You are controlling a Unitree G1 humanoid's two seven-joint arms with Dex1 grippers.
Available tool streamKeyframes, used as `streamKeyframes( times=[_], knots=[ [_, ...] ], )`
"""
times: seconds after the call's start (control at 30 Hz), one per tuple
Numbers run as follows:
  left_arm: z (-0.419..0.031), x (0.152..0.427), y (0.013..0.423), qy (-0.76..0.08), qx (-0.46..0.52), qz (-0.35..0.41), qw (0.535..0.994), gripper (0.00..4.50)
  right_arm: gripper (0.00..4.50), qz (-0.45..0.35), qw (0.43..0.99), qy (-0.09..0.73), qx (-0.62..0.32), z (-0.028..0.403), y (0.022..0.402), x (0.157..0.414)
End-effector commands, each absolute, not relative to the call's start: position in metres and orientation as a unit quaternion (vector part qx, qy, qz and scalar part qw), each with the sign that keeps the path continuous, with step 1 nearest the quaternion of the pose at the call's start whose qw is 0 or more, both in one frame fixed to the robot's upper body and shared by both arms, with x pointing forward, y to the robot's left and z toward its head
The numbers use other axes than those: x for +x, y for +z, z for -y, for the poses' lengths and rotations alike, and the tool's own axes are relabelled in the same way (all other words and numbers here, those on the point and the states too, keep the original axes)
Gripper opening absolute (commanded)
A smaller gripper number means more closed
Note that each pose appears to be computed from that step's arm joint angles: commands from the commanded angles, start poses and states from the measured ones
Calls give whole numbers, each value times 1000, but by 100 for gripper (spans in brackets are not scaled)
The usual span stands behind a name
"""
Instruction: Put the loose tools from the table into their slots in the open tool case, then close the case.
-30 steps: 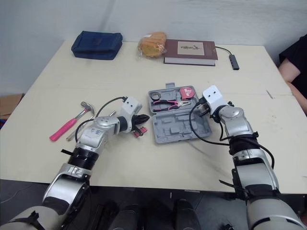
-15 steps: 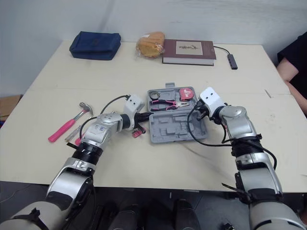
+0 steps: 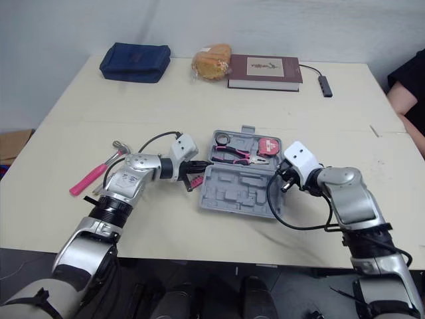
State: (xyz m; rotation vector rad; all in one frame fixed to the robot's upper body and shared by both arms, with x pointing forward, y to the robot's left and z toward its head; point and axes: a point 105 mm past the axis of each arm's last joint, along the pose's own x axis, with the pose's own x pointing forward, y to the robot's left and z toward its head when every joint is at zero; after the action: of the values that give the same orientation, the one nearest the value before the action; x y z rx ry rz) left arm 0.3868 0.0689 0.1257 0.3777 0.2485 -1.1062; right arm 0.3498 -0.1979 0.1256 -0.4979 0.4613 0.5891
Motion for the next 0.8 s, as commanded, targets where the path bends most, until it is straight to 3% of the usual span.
streamKeyframes(
  times=[0.03,0.23,0.53,0.8],
  knots=[
    [-53,376,137,-562,197,-88,798,0,7,-194,898,317,-234,178,138,339],
    [-64,362,129,-581,235,-97,773,0,7,-209,891,324,-239,176,129,319],
    [-87,344,128,-591,286,-100,748,0,7,-217,887,315,-259,183,125,313],
    [-104,341,119,-570,284,-127,761,0,7,-217,879,336,-260,167,120,307]
  ],
)
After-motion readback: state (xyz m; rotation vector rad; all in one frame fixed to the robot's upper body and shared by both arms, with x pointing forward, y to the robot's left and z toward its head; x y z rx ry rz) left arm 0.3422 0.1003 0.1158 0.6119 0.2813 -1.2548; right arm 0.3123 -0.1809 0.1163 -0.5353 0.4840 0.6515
